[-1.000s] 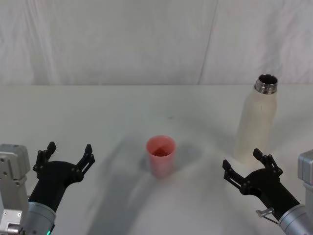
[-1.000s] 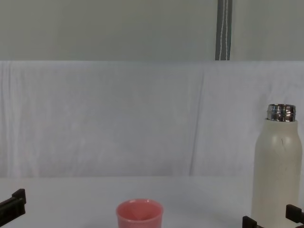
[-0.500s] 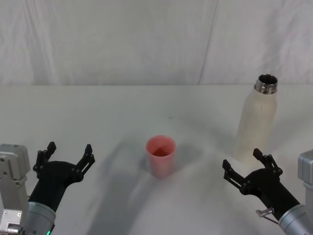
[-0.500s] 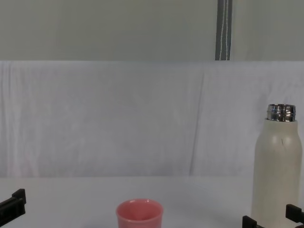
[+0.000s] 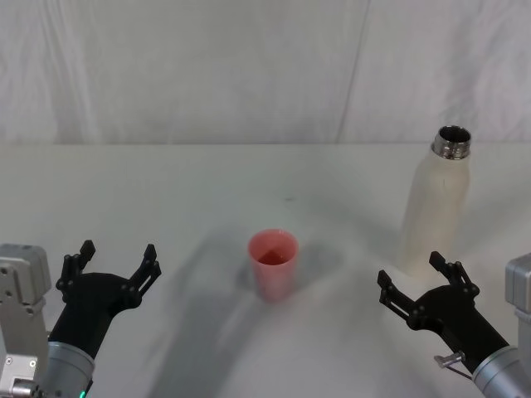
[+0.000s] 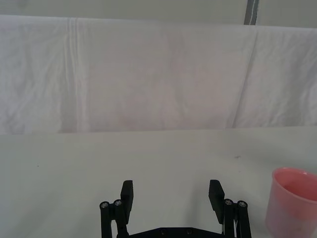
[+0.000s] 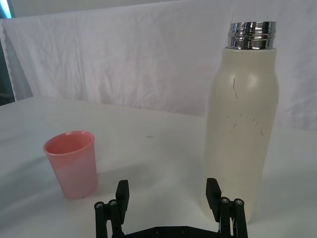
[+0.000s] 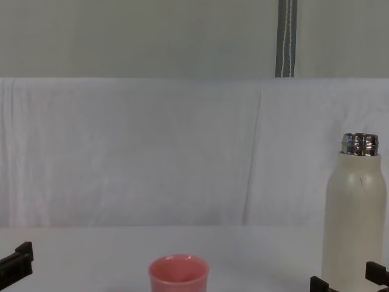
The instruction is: Grasp the thermos with one hand and pour water into the cup lid.
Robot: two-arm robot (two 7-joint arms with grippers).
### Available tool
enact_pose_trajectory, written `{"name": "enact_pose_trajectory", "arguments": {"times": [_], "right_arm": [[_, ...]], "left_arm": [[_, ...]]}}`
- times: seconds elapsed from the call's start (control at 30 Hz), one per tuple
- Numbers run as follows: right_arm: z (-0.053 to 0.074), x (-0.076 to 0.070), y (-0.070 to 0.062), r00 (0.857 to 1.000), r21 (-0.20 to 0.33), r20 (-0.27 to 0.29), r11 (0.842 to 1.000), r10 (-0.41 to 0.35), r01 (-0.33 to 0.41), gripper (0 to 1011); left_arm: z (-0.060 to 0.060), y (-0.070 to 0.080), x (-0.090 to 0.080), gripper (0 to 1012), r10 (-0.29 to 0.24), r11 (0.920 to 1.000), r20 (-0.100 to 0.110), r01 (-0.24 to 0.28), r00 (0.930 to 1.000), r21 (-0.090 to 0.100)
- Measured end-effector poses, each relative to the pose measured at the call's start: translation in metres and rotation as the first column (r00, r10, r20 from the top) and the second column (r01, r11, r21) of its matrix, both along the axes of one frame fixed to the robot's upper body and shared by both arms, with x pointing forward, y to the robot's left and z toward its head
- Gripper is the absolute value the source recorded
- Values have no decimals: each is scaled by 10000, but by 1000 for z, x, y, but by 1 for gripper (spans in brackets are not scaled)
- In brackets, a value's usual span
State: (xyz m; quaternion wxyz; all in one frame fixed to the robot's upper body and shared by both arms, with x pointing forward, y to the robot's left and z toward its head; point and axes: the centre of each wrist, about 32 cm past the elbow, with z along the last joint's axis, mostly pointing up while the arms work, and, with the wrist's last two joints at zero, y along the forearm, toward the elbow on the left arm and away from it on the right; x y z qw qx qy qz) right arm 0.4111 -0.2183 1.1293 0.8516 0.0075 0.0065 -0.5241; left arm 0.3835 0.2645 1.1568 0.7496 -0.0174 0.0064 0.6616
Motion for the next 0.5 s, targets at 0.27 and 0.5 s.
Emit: {"name": "enact_pose_trajectory", "arguments": {"times": [0.27, 0.5], "right_arm": [[0, 0, 0, 10000, 0, 1, 10000, 0, 0, 1001], [0, 0, 0, 10000, 0, 0, 10000, 0, 0, 1002]], "left_arm": [[0, 0, 0, 1001, 0, 10000, 0, 0, 10000, 0], [0, 0, 0, 1001, 0, 10000, 0, 0, 10000, 0]]}}
